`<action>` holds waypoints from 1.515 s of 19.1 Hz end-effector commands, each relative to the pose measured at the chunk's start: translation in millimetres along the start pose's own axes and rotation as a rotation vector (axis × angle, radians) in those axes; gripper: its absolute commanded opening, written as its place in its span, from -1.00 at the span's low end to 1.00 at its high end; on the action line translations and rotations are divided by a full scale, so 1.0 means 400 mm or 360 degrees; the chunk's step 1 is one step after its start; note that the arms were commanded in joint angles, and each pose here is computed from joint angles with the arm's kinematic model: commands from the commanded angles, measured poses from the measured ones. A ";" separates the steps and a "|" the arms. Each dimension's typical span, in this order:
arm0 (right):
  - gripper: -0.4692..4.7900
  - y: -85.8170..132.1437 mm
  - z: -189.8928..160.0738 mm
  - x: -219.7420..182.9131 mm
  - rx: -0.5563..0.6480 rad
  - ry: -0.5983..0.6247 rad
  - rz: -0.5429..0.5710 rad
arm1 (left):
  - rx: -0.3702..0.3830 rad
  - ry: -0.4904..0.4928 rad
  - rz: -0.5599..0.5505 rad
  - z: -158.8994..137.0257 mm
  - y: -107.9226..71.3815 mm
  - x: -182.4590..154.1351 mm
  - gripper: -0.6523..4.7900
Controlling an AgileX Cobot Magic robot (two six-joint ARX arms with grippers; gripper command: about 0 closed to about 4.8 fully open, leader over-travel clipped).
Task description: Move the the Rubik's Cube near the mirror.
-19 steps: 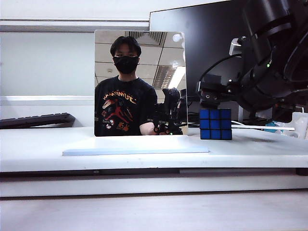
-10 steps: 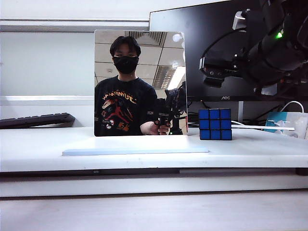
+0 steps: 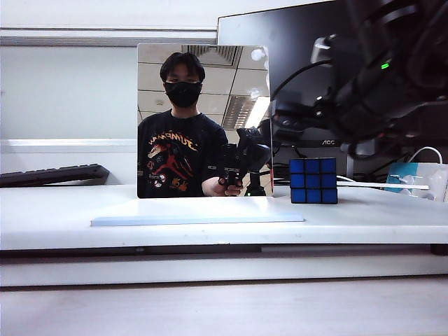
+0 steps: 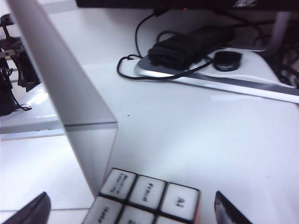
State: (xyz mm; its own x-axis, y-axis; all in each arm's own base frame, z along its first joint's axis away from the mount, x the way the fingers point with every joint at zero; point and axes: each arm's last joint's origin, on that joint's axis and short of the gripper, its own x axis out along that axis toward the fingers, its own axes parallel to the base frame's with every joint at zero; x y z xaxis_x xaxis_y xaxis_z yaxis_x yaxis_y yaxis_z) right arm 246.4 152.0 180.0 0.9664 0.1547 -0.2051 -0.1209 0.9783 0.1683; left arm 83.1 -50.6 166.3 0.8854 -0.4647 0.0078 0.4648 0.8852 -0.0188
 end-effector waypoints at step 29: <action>1.00 0.042 0.018 -0.017 -0.0003 0.0046 0.0072 | 0.0004 -0.0017 -0.0003 0.003 0.000 0.000 -0.68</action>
State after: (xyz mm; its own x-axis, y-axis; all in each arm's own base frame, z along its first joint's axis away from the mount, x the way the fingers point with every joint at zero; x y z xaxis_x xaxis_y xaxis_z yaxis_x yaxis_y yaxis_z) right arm 242.7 162.1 191.8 0.9597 0.1790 -0.2167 -0.1405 0.9733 0.1816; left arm 83.1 -50.6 166.3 0.8854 -0.4647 0.0078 0.4648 0.8852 -0.0188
